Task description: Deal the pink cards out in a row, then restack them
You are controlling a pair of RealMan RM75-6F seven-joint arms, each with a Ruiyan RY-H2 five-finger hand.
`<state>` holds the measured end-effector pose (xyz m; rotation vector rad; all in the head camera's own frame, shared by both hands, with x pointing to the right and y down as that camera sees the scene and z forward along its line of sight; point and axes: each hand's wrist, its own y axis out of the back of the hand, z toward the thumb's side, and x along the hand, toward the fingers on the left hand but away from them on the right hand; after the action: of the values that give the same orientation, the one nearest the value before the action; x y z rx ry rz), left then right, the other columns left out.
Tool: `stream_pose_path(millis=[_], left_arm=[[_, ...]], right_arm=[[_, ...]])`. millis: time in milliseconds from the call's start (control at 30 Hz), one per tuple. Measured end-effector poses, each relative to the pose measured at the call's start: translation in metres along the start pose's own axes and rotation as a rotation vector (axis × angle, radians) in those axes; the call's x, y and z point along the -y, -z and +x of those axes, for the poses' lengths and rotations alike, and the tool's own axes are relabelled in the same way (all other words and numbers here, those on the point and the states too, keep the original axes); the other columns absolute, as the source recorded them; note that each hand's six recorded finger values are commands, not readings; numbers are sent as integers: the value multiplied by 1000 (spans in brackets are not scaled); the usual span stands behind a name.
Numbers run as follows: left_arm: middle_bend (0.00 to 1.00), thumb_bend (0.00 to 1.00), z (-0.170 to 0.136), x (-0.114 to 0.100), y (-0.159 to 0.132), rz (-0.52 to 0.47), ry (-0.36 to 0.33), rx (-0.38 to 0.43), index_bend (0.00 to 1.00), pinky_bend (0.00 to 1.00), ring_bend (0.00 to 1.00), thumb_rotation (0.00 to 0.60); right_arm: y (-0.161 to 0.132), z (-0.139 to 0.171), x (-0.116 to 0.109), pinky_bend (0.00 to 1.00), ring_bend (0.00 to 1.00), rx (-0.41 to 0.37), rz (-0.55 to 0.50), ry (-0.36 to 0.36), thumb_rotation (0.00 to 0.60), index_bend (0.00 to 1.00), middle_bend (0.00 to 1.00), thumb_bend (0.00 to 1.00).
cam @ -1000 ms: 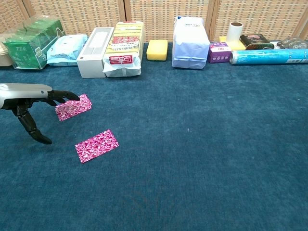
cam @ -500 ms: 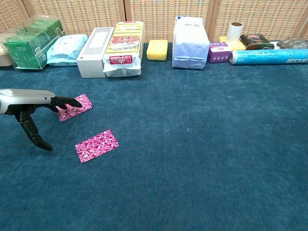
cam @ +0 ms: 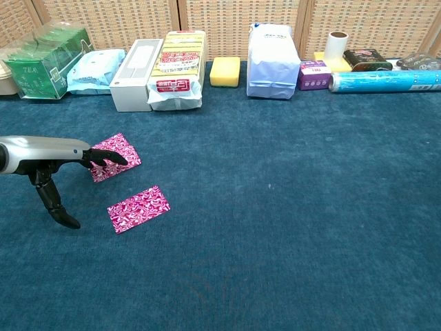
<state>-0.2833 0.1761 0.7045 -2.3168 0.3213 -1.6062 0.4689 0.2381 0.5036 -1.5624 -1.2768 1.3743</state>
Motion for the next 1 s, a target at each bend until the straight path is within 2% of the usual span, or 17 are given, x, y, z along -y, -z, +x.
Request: stream_pose_path(millis=[333, 600, 800, 900, 1000], left_arm=[[0, 3, -10, 14, -24, 68, 27, 54, 0, 57, 0, 600], [0, 3, -19, 14, -39, 89, 14, 87, 0, 57, 0, 600], [0, 45, -27, -1, -39, 78, -55, 81, 0, 92, 0, 600], [0, 78, -30, -14, -34, 46, -126, 63, 0, 115, 0, 600], [0, 102, -31, -32, -25, -9, -232, 25, 28, 119, 0, 600]], right_arm=[[0, 0, -2, 0, 0, 0, -2, 3, 600, 94, 0, 0], [1, 1, -1, 0, 0, 1, -5, 3, 600, 94, 0, 0], [1, 0, -2, 0, 0, 1, -7, 3, 600, 94, 0, 0], [0, 0, -1, 0, 0, -2, -7, 0, 600, 94, 0, 0], [0, 1, -1, 0, 0, -6, -8, -2, 600, 94, 0, 0]])
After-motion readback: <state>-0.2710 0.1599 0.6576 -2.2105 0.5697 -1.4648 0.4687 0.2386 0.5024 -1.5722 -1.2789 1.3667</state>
